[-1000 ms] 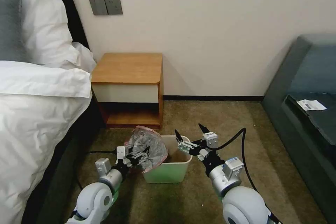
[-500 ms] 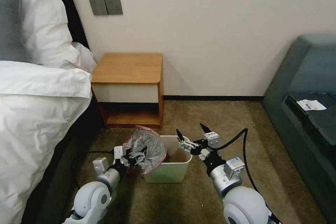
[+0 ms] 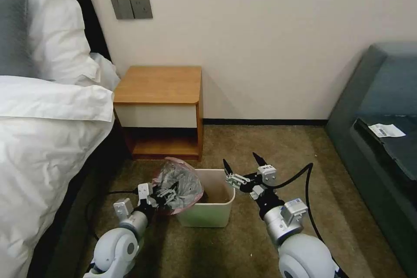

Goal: Pick up the garbage bag from the table and place it over the trash can.

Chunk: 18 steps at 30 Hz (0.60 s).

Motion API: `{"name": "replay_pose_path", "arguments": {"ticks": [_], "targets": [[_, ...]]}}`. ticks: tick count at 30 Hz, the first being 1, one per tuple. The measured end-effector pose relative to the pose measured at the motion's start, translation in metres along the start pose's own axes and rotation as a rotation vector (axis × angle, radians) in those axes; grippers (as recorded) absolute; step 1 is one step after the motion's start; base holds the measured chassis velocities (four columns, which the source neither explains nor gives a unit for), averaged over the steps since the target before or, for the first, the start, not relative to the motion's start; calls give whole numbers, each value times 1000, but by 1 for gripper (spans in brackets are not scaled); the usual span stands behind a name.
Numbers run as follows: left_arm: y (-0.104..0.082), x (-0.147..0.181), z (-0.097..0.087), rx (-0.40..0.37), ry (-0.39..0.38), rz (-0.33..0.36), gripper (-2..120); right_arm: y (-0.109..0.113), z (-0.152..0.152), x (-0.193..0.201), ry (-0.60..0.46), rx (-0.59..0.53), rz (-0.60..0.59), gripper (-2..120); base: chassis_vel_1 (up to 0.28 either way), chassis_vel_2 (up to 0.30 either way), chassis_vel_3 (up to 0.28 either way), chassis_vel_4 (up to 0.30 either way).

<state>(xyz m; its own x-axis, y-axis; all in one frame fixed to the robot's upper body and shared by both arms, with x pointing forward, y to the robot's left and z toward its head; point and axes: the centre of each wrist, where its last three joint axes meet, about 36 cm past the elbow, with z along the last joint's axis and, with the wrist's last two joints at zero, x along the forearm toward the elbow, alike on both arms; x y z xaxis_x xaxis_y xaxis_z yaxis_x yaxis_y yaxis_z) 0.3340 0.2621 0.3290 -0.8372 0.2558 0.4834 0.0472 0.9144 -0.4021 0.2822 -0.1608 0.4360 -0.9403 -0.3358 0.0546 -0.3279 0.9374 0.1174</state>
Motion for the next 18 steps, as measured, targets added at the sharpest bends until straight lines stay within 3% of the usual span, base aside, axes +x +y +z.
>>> {"name": "replay_pose_path", "arguments": {"ticks": [18], "targets": [[-7,-8,10,-30,29,14,32,-6,-11,3,-34,11,15,100,0,0,0,0]]}}
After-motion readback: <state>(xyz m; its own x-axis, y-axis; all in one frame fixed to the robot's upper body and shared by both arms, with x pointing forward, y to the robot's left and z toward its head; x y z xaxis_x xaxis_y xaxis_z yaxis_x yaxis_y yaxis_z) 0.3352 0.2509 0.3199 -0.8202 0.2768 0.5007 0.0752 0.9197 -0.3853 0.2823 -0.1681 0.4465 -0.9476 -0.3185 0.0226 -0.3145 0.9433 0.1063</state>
